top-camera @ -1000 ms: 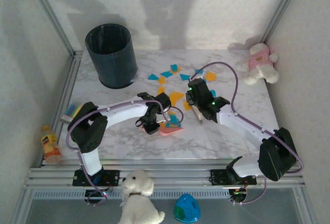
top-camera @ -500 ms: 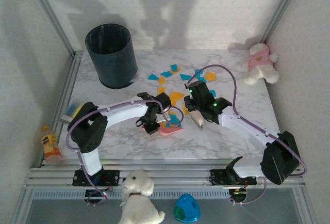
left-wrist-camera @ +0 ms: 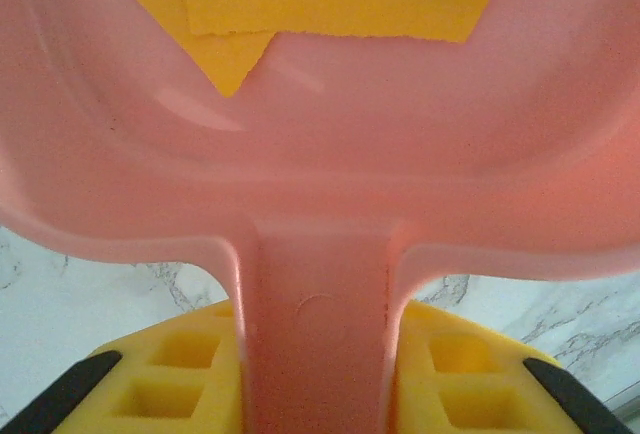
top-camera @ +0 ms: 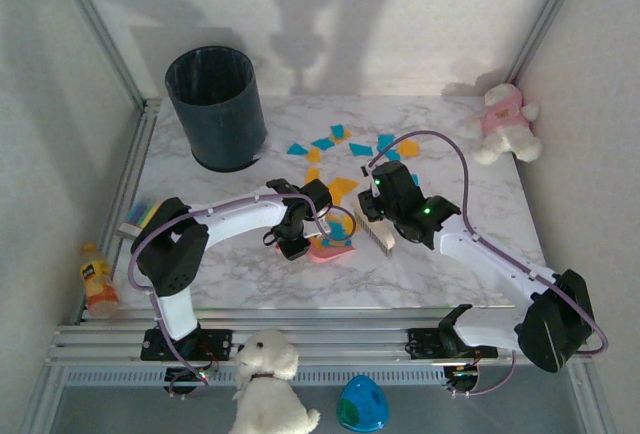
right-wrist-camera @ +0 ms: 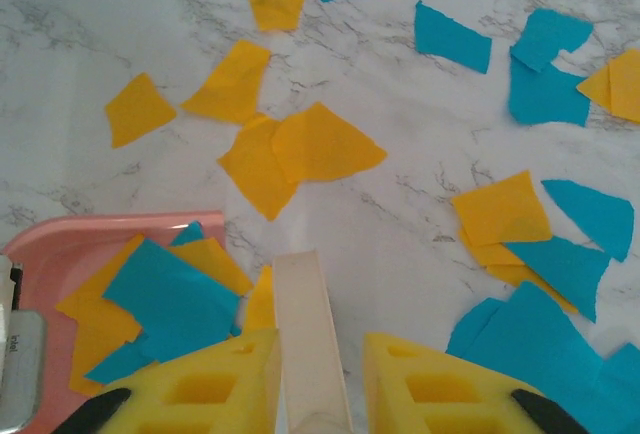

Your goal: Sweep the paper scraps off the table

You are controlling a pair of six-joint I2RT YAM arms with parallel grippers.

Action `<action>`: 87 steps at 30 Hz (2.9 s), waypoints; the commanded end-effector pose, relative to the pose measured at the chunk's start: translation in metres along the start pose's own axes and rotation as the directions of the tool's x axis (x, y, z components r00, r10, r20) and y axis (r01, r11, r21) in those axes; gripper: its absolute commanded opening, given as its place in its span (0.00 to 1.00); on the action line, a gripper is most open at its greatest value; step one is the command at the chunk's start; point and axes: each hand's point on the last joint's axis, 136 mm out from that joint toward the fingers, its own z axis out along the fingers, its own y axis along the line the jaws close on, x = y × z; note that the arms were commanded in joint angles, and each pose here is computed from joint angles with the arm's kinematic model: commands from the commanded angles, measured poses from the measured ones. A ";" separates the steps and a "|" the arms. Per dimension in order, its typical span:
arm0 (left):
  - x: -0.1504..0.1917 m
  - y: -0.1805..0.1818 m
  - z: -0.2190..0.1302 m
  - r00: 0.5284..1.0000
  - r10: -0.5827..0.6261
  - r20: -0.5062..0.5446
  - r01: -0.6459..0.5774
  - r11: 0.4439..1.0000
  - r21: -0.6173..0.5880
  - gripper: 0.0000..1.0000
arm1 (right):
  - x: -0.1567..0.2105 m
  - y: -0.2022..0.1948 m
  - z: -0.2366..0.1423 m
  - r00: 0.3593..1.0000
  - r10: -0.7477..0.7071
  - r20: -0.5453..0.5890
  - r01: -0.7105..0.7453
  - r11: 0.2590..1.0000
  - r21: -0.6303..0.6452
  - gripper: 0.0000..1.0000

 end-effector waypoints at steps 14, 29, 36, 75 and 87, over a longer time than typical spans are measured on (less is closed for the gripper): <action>0.006 -0.003 -0.007 1.000 0.019 -0.006 -0.019 1.000 0.009 0.00 | -0.006 -0.027 -0.011 0.983 0.150 0.107 -0.164 0.977 0.135 0.00; 0.003 -0.006 -0.007 1.000 0.021 -0.001 -0.021 1.000 0.022 0.00 | 0.002 0.000 0.010 0.986 0.160 0.053 -0.163 0.985 0.054 0.00; 0.002 -0.006 -0.006 1.000 0.018 -0.004 -0.018 1.000 0.023 0.00 | 0.001 0.019 0.014 0.986 0.163 0.037 -0.162 0.986 -0.031 0.00; 0.003 -0.006 -0.005 1.000 0.023 0.010 -0.023 1.000 0.008 0.00 | -0.015 0.026 -0.003 0.969 0.217 0.116 -0.204 0.972 -0.113 0.00; -0.001 -0.003 -0.012 0.998 0.002 0.057 -0.002 1.000 -0.007 0.00 | -0.015 -0.002 -0.018 0.944 0.269 0.191 -0.273 0.962 -0.007 0.00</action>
